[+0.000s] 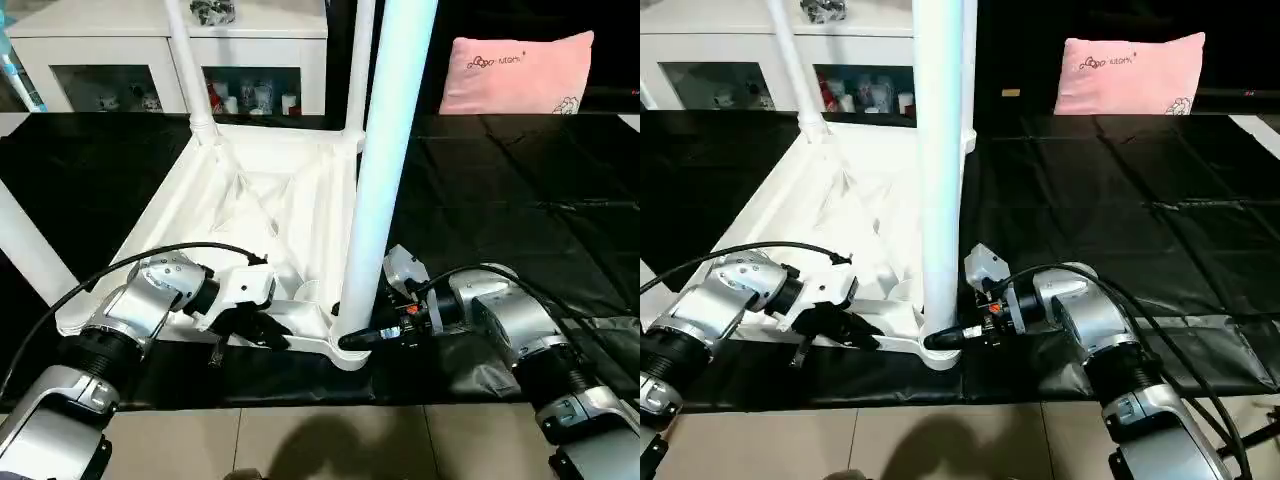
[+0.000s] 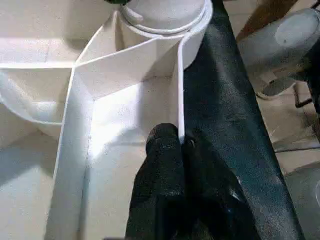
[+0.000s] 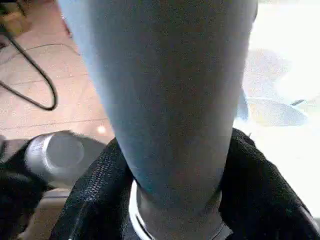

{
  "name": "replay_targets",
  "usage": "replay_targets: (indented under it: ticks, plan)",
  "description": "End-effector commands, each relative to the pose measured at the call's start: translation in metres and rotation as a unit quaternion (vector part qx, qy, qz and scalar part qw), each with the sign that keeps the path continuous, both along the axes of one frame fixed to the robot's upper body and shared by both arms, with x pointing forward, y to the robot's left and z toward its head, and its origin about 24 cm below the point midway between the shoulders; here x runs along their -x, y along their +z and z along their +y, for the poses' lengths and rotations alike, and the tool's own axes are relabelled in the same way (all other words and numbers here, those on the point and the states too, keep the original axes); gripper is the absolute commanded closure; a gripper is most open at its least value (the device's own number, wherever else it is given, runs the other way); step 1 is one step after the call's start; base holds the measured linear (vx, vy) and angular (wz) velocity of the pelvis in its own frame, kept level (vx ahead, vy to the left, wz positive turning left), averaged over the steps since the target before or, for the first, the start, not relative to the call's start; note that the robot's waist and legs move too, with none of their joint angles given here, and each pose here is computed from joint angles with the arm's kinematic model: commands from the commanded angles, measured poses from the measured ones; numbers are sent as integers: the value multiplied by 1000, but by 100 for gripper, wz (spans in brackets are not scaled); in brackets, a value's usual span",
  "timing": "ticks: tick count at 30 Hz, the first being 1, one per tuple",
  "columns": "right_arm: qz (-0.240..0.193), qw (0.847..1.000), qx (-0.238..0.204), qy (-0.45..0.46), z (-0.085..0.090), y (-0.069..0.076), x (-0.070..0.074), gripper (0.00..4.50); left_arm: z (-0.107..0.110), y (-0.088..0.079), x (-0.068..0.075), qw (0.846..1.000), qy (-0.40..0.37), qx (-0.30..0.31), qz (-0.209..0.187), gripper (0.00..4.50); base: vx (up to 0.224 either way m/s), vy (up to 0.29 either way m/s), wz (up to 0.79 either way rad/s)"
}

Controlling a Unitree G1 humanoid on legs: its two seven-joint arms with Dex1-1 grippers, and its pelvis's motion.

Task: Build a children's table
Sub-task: Rotate leg to tighten

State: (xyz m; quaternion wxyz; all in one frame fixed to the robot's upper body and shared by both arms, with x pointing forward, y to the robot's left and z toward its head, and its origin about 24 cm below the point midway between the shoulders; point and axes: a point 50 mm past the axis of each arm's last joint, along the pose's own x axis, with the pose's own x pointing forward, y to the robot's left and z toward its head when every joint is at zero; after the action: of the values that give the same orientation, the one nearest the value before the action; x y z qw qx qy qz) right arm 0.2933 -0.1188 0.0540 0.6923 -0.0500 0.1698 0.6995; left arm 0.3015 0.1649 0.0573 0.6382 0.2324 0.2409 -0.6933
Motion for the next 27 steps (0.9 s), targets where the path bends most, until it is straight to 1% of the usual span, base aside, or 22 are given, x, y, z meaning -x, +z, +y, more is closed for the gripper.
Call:
replay_targets:
  ticks: [1, 2, 4, 7, 9, 10, 11, 14, 15, 17, 18, 20, 21, 22, 23, 24, 26, 27]
  plan:
    - [-4, 997, 8, -79, 3, -9, -1, 239, -4, 4, -6, 997, 68, 28, -17, 450, 0, 0, 0]
    - [-7, 994, 17, -109, 4, -12, -1, 242, -3, 5, -8, 995, 92, 36, -17, 450, 0, 0, 0]
    - [-4, 987, 11, -161, 10, -16, -1, 246, -2, 9, -12, 987, 149, 50, -18, 450, 0, 0, 0]
    - [11, 976, 8, -215, 20, -19, -4, 250, -5, 15, -17, 977, 200, 66, -19, 450, 0, 0, 0]
    - [24, 963, 8, -268, 30, -22, -9, 250, -12, 18, -21, 966, 247, 76, -24, 450, 0, 0, 0]
    - [38, 955, 11, -295, 37, -24, -12, 251, -19, 18, -25, 957, 275, 83, -36, 450, 0, 0, 0]
    - [47, 946, 15, -320, 43, -26, -14, 251, -26, 18, -25, 952, 291, 86, -41, 450, 0, 0, 0]
    - [50, 930, 34, -361, 53, -31, -18, 251, -42, 15, -26, 941, 322, 90, -49, 450, 0, 0, 0]
    - [47, 929, 38, -366, 54, -31, -19, 251, -44, 15, -26, 940, 324, 90, -49, 450, 0, 0, 0]
    - [47, 919, 46, -388, 58, -33, -22, 251, -51, 14, -27, 935, 338, 92, -49, 450, 0, 0, 0]
    - [46, 917, 48, -394, 59, -33, -23, 251, -53, 14, -28, 935, 340, 90, -52, 450, 0, 0, 0]
    - [39, 913, 47, -404, 59, -31, -25, 251, -57, 15, -28, 936, 337, 85, -62, 450, 0, 0, 0]
    - [37, 913, 41, -404, 58, -30, -25, 251, -58, 15, -28, 938, 331, 79, -67, 450, 0, 0, 0]
    - [35, 913, 34, -405, 56, -28, -26, 216, -57, 14, -28, 939, 328, 73, -71, 450, 0, 0, 0]
    - [35, 913, 34, -405, 56, -28, -26, 216, -57, 14, -28, 939, 328, 73, -71, 450, 0, 0, 0]
    - [35, 910, 24, -413, 54, -27, -27, 182, -56, 13, -28, 939, 329, 69, -73, 450, 0, 0, 0]
    - [47, 909, 3, -415, 47, -23, -29, 179, -54, 12, -28, 942, 323, 68, -69, 450, 0, 0, 0]
    - [42, 910, -5, -413, 40, -21, -30, 172, -52, 11, -27, 943, 318, 69, -65, 450, 0, 0, 0]
